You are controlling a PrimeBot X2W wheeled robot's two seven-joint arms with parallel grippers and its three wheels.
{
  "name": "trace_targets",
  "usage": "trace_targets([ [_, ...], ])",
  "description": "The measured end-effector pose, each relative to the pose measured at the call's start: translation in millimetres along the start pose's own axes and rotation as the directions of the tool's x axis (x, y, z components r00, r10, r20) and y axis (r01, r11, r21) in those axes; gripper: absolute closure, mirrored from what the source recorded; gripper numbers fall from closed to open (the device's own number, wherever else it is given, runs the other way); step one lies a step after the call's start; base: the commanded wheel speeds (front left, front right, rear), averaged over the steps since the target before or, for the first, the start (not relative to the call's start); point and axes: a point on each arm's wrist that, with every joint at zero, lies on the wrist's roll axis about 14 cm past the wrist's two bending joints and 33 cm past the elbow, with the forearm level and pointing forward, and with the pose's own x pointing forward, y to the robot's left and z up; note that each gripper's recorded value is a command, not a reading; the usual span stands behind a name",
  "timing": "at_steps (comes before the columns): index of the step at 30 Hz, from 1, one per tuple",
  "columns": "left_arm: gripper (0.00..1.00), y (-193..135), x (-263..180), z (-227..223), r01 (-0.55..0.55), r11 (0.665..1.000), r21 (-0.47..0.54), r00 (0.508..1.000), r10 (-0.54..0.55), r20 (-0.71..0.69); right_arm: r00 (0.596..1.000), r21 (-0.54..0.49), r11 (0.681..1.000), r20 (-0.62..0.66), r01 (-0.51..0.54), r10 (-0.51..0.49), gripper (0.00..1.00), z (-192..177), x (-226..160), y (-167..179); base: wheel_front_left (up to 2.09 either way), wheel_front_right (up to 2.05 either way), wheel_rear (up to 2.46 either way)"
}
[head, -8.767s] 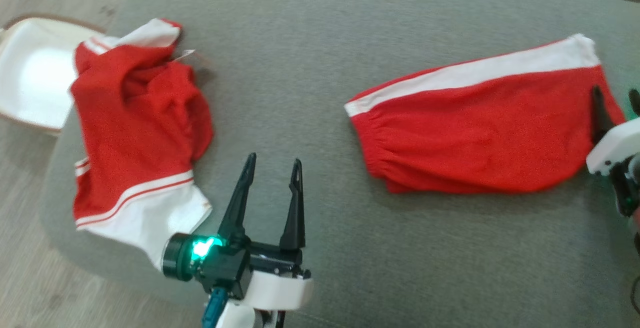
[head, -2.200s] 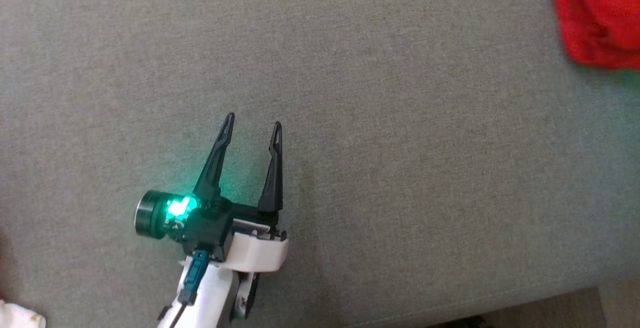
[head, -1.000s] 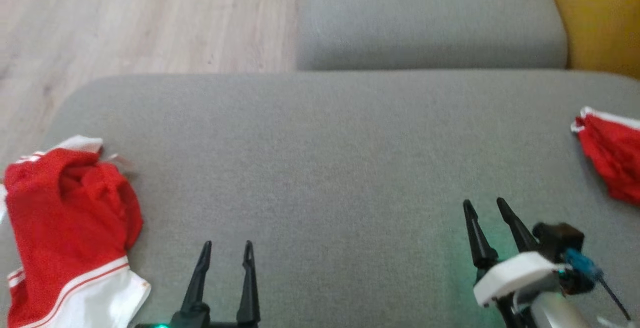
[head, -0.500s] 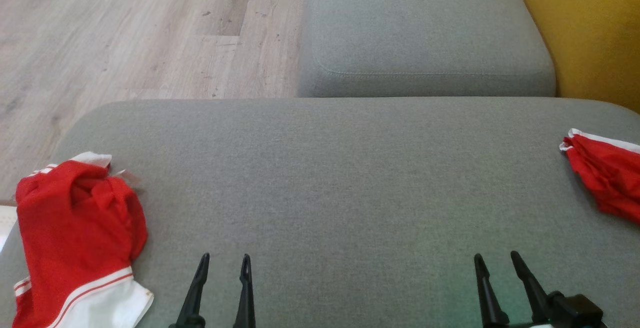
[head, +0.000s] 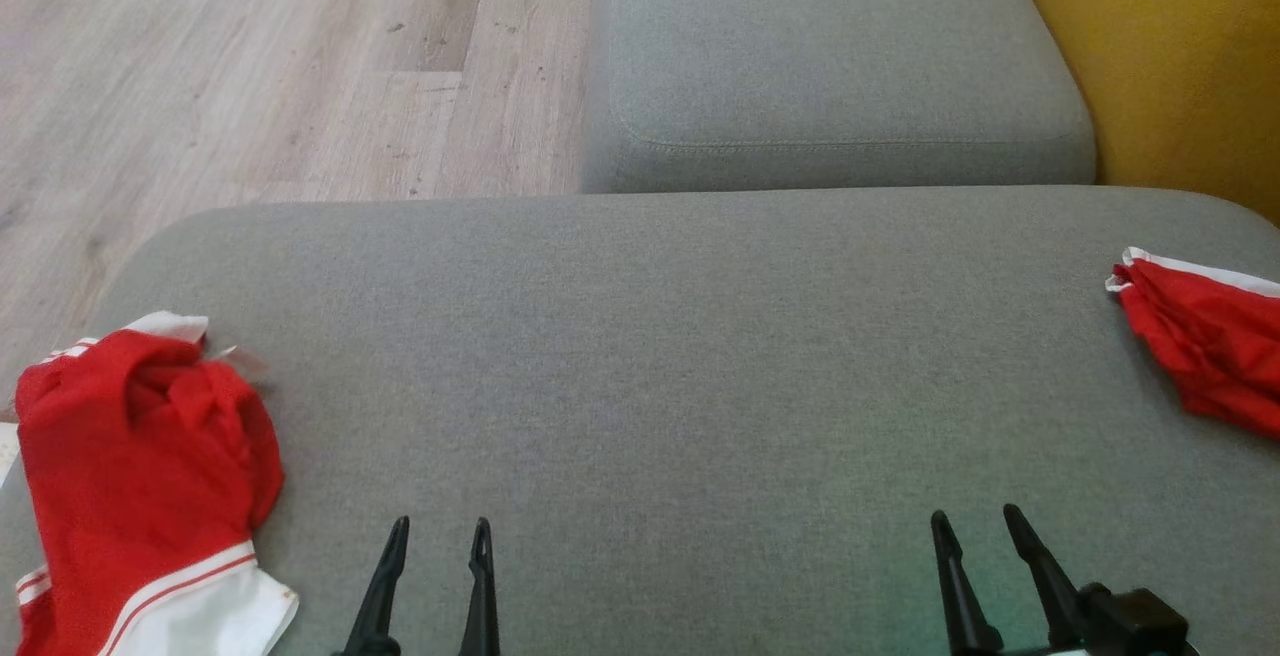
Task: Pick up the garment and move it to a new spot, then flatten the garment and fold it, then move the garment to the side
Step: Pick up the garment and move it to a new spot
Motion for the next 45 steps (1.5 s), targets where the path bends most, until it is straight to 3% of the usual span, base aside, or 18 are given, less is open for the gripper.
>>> trace_targets([
  [12, 0.0, 9.3, -4.3, -0.6, -0.035, 0.999, -0.002, 0.999, 0.035, 0.0, 1.0, -0.014, 1.0, 0.001, 0.0, 0.0, 0.0, 1.8, 4.2, -1.9, 0.0, 0.0, 0.0],
  [21, 0.0, 39.4, -21.4, -2.1, -0.149, 0.989, 0.003, 0.989, 0.149, 0.001, 0.992, -0.03, 0.992, -0.024, -0.125, 0.124, 0.0, -0.8, 24.6, 32.2, 0.0, 0.0, 0.0],
  [27, 0.0, 72.9, -41.8, -2.4, -0.279, 0.96, 0.007, 0.96, 0.278, 0.003, 0.97, -0.036, 0.971, -0.059, -0.238, 0.236, 0.0, -7.8, 36.7, 64.3, 0.0, 0.0, 0.0],
  [37, 0.0, 121.7, -77.7, 6.3, -0.482, 0.876, 0.005, 0.876, 0.482, 0.021, 0.893, 0.006, 0.897, -0.092, -0.443, 0.441, 0.0, -16.1, 61.6, 131.4, 0.0, 0.0, 0.0],
  [45, 0.0, 133.4, -90.0, 2.2, -0.544, 0.839, 0.018, 0.839, 0.544, -0.001, 0.874, 0.001, 0.879, -0.11, -0.477, 0.474, 0.0, -20.9, 69.7, 135.4, 0.0, 0.0, 0.0],
])
